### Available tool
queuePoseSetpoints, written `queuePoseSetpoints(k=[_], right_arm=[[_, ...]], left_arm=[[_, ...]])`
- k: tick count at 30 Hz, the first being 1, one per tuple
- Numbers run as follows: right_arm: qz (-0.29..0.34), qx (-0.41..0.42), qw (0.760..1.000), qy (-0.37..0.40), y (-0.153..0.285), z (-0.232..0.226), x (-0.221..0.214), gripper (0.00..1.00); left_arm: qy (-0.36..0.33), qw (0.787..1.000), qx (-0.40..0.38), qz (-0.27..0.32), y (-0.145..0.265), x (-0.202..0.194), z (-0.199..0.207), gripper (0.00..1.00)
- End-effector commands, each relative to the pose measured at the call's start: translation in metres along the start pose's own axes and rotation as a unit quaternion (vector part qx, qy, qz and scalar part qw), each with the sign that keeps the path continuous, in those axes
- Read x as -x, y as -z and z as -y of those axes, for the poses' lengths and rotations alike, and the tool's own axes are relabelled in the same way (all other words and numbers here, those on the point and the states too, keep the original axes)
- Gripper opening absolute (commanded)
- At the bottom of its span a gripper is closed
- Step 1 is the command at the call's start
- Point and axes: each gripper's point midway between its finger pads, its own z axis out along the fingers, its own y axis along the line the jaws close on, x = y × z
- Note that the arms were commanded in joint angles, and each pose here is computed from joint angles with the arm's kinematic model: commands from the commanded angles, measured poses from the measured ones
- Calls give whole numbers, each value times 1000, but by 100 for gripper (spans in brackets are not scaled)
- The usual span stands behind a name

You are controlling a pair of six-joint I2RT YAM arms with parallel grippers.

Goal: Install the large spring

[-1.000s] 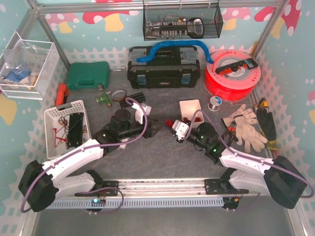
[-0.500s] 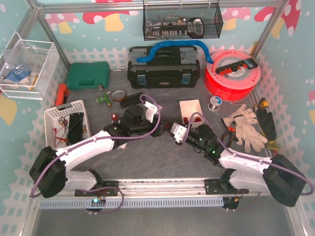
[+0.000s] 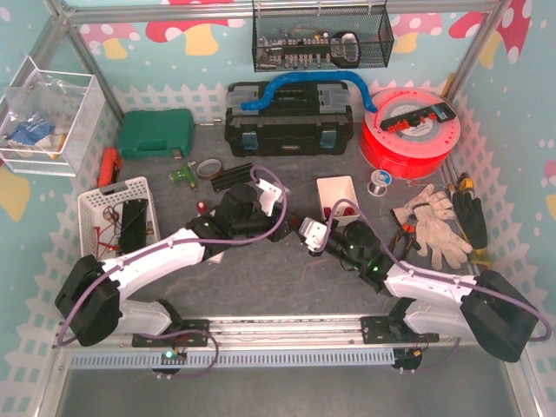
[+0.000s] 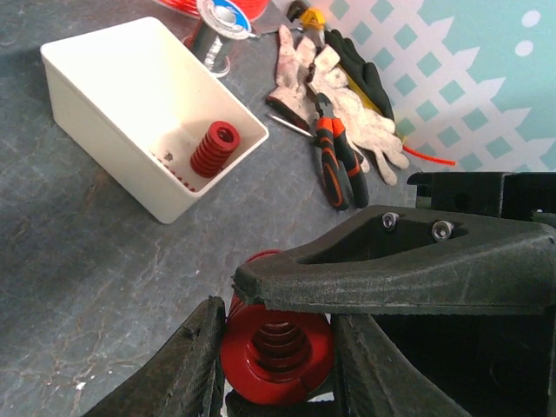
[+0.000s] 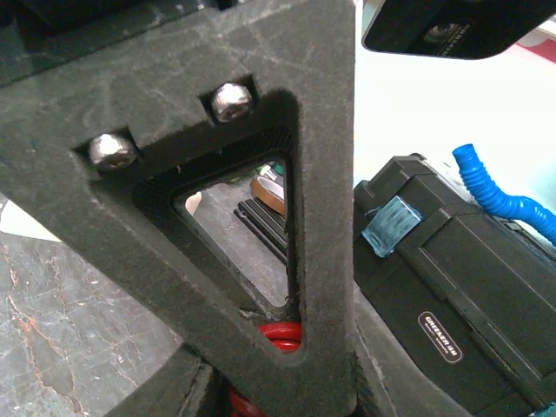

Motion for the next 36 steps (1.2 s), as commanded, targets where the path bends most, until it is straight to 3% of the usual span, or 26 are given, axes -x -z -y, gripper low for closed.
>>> queuePoseSetpoints(k=[1,5,10,15,17,21,26,36], right_arm=[[33,-14,999,-3,0,5,17,2],[23,-16,1000,-13,-1,6,14,22],[-18,-30,999,-39,-3,11,1,67],[-29,-60,996,-66,8,20,-5,83],[-18,-66,995,-77,14,22,-1,98],[-9,-66,992,-109,20,24,5,99],[-64,-119,976,-170,19,45,-8,99],[-77,-162,965,-193,25,56,-19,99]], left_arm=[[-8,999,-28,-21,-1,-3,17,9],[2,1000,-10,-30,-2,-5,11,3],[16,999,31,-29,2,-1,-1,1],[34,995,89,-21,13,5,-21,0],[44,991,128,-20,21,6,-35,0],[59,980,190,-12,43,10,-56,0],[85,960,265,7,83,17,-82,1],[184,891,410,67,183,14,-135,0]])
